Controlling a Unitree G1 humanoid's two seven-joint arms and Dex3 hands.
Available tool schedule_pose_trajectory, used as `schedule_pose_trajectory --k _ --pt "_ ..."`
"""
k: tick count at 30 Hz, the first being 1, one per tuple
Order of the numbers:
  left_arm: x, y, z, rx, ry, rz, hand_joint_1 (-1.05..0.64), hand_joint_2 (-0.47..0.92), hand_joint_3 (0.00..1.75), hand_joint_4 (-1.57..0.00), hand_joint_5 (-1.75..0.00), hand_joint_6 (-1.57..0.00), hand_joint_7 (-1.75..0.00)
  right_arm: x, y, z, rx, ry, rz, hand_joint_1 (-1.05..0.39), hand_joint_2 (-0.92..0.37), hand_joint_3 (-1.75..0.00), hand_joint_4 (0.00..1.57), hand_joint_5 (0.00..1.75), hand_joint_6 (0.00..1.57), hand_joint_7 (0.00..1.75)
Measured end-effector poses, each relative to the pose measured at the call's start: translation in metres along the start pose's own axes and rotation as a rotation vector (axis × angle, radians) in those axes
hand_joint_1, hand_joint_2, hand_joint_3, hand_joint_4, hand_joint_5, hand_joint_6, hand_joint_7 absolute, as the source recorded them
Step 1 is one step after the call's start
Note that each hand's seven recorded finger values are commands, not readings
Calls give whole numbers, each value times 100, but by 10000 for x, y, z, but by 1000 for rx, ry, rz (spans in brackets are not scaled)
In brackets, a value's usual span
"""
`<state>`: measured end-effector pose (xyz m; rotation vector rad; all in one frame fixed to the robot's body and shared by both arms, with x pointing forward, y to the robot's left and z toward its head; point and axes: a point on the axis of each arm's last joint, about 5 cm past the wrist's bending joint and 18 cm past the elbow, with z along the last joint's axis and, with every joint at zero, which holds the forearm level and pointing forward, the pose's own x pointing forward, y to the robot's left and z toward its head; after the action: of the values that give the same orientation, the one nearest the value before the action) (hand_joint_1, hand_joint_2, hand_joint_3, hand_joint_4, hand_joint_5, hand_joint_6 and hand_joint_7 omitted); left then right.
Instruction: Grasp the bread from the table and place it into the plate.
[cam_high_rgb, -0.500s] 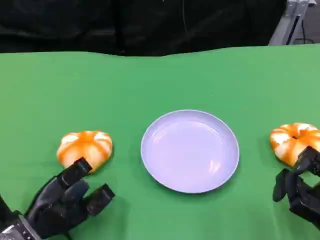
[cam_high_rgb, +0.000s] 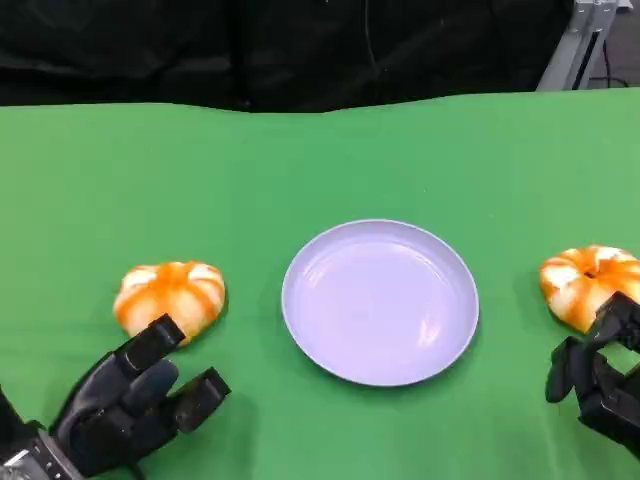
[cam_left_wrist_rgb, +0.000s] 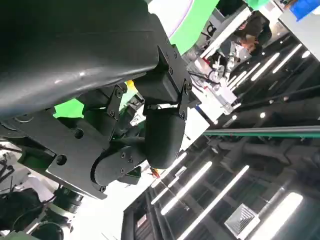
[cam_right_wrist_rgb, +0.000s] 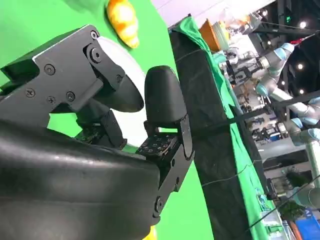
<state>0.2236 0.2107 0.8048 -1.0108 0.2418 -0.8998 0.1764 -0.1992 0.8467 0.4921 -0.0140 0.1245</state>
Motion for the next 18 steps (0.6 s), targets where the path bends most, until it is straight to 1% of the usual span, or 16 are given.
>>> schedule_pose_trajectory --k 1,2,3,4,5,6,7,8,9,10,12,16,18 --pt "2 -1 4 3 0 5 -12 52 96 -81 -175 -94 -139 0 0 0 0 0 0 -3 -45 -139 92 175 78 164" --pt "5 -4 11 8 -1 13 -15 57 84 -80 -169 -94 -123 0 0 0 0 0 0 -3 -45 -139 92 175 78 164" --pt "8 -14 23 31 -9 35 -17 65 67 -80 -160 -96 -107 2 1 1 0 0 1 -3 -45 -139 92 175 78 164" --pt "12 -33 36 73 -29 69 -18 68 59 -79 -154 -95 -99 4 2 2 -1 -1 1 -3 -45 -139 92 175 78 164" --pt "24 -63 47 123 -53 107 -19 75 49 -76 -133 -91 -81 5 3 3 -1 -1 1 -3 -45 -139 91 175 78 164" --pt "29 -96 47 167 -75 142 -20 84 34 -76 -117 -93 -61 8 4 5 -1 -2 2 -3 -45 -140 91 175 78 164" --pt "39 -135 42 207 -93 169 -21 87 28 -76 -111 -94 -53 8 3 6 -1 -2 2 -3 -45 -140 91 175 78 164" --pt "50 -172 38 238 -108 186 -30 90 19 -72 -89 -88 -35 9 3 6 -1 -3 2 -3 -45 -140 91 175 77 163" --pt "54 -222 50 311 -114 219 -40 91 14 -72 -66 -86 -18 12 5 6 -2 -3 4 -3 -45 -139 91 175 77 163" --pt "59 -280 73 413 -118 257 -49 92 14 -70 -51 -82 -10 14 5 7 -2 -3 4 -3 -45 -139 91 175 77 163" --pt "81 -370 118 626 -125 331 -61 92 17 -65 -32 -75 -2 14 4 7 -2 -2 4 -3 -46 -139 91 175 77 163" --pt "114 -539 183 1069 -161 497 -73 92 17 -55 -17 -64 0 16 7 0 -2 1 5 -3 -45 -140 91 175 78 163" --pt "148 -621 197 1285 -183 556 -80 92 18 -49 -11 -59 0 15 6 -4 -1 3 4 -3 -44 -140 91 175 78 164"
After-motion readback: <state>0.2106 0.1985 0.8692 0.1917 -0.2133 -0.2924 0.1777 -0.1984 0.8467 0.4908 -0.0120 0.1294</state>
